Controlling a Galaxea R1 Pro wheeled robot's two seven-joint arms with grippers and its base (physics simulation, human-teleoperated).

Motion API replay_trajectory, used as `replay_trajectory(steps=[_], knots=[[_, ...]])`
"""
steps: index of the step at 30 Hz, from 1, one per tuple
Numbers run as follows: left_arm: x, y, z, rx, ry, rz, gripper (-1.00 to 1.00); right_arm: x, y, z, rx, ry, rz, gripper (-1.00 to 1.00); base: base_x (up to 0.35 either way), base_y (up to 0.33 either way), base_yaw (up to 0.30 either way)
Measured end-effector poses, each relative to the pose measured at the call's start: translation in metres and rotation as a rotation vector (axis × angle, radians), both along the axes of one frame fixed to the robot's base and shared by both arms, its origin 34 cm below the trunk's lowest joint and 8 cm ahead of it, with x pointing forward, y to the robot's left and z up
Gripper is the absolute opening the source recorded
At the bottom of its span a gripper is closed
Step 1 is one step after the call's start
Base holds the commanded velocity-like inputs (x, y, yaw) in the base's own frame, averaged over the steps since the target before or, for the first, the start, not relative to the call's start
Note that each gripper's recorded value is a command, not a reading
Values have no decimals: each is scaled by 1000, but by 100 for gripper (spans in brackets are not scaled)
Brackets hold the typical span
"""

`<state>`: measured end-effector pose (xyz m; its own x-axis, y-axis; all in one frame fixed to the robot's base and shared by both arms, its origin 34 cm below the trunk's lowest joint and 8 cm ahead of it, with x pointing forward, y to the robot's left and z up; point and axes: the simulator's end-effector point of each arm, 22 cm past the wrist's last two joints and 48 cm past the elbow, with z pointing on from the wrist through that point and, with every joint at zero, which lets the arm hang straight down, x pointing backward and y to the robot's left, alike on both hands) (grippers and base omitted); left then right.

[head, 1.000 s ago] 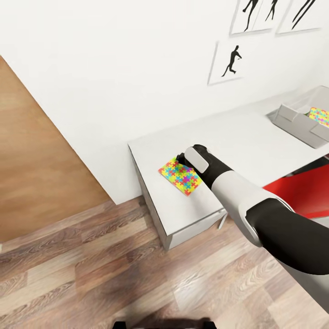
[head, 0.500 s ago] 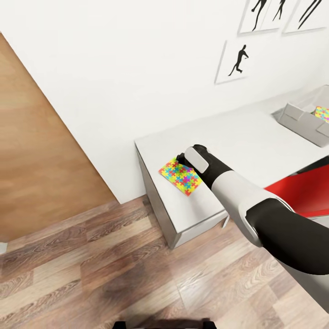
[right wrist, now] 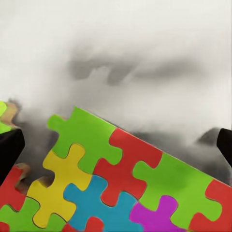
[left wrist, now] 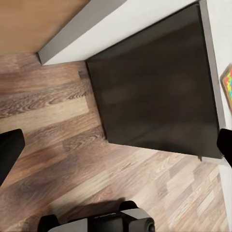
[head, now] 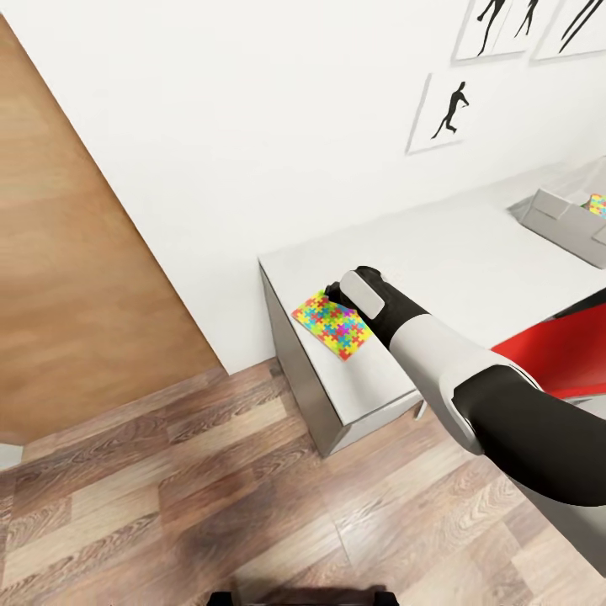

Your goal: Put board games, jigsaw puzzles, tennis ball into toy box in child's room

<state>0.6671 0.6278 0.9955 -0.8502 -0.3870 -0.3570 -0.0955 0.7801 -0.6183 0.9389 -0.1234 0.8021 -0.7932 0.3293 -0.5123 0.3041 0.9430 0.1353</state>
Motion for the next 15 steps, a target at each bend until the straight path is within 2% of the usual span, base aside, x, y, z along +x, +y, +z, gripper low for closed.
replay_trajectory(steps=[15], knots=[[0,0,1,-3,-1,1,100,0,0,0,2,0,-1,100,-43,66,0]])
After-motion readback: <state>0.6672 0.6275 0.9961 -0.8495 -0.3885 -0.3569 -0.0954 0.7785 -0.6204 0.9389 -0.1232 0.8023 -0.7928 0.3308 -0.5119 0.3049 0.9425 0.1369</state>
